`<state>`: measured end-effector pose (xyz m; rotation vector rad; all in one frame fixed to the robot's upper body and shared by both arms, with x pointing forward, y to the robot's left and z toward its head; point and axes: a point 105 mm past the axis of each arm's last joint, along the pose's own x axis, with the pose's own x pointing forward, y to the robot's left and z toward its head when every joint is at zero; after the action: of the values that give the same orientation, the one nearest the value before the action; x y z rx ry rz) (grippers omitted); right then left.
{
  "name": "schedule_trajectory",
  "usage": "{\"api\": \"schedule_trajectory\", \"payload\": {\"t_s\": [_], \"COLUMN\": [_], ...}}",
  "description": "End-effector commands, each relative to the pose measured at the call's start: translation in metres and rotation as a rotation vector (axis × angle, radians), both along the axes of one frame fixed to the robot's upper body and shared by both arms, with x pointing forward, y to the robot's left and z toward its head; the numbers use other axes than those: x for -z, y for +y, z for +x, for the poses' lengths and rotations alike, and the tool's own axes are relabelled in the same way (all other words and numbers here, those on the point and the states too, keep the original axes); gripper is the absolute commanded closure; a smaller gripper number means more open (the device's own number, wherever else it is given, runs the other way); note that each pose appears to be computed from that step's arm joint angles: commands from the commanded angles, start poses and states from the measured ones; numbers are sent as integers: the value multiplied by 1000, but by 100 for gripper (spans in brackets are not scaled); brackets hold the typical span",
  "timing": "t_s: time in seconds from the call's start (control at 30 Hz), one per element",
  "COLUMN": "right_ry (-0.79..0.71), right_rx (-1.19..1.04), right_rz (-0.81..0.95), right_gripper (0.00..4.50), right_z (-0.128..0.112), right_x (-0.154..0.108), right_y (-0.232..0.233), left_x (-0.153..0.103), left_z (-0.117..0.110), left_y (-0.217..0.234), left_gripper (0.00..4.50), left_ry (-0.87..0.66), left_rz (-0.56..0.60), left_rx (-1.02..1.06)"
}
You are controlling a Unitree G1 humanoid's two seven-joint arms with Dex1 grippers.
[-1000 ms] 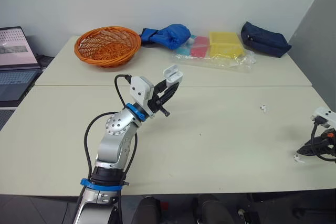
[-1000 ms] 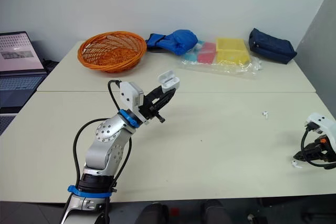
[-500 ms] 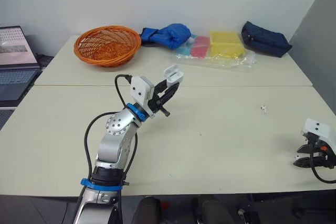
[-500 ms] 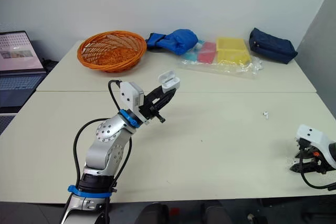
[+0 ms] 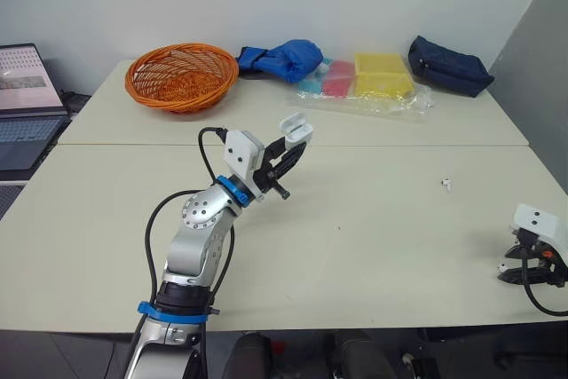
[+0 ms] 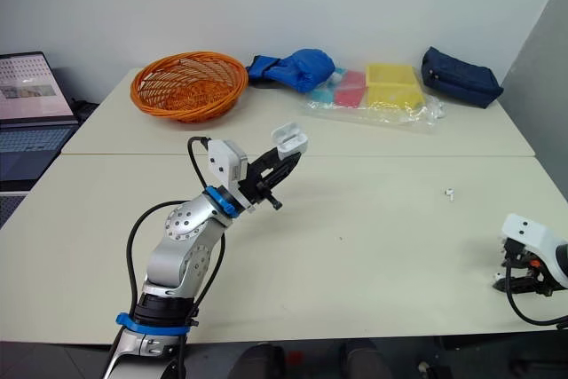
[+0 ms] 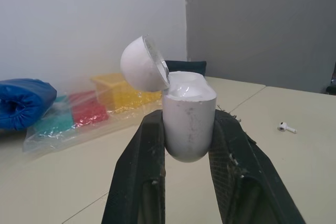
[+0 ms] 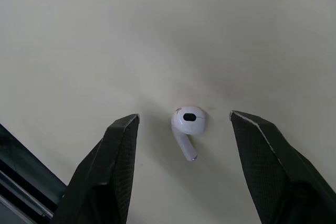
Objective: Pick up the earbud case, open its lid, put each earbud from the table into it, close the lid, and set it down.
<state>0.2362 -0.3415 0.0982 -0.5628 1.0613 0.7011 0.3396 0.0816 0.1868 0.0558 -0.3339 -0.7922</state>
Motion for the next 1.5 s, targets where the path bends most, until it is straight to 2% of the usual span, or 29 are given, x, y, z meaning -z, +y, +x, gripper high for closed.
{"api": "schedule_trajectory", "payload": {"t_s": [0.03,0.07,0.17,0.33,0.37,0.53,0.63,0.7,0.83,0.87,0.93,1.03,1.1,1.23,1.3,1.5], "right_ry": [-17,-18,-19,-7,-4,-5,-46,-130,-220,-271,-351,-447,-455,-593,-695,-790], "right_rx": [17,17,22,36,39,33,17,-17,-16,-49,-154,-232,-226,-254,-225,-192], "right_rz": [6,7,14,16,10,-6,88,291,588,735,921,1078,1148,1301,1306,1328], "right_gripper": [163,163,218,395,412,411,411,411,411,411,411,411,411,411,411,411], "right_z": [2,2,3,1,0,-2,10,29,48,55,58,54,51,44,46,46], "right_x": [-2,-1,1,5,7,9,-6,-37,-86,-116,-162,-195,-199,-218,-215,-205], "right_y": [-1,-1,2,1,0,-5,11,45,90,116,161,204,218,259,276,300], "left_x": [-19,-19,-20,-20,-20,-20,-20,-20,-19,-19,-18,-18,-19,-27,-30,-35], "left_z": [-8,-7,-7,-7,-7,-7,-7,-7,-9,-10,-12,-12,-10,-9,-5,-2], "left_y": [-3,-3,-3,-3,-3,-2,-2,-2,-3,-5,-10,-15,-18,-27,-29,-33], "left_gripper": [376,376,376,376,376,376,376,376,376,376,376,376,376,376,376,376], "left_ry": [-70,-70,-71,-71,-71,-71,-74,-76,-77,-78,-81,-89,-95,-124,-128,-145], "left_rz": [-24,-25,-25,-23,-23,-22,-23,-22,-17,-16,-13,-14,-12,-18,-38,-70], "left_rx": [14,14,16,16,16,16,16,21,36,50,79,102,110,142,133,120]}}
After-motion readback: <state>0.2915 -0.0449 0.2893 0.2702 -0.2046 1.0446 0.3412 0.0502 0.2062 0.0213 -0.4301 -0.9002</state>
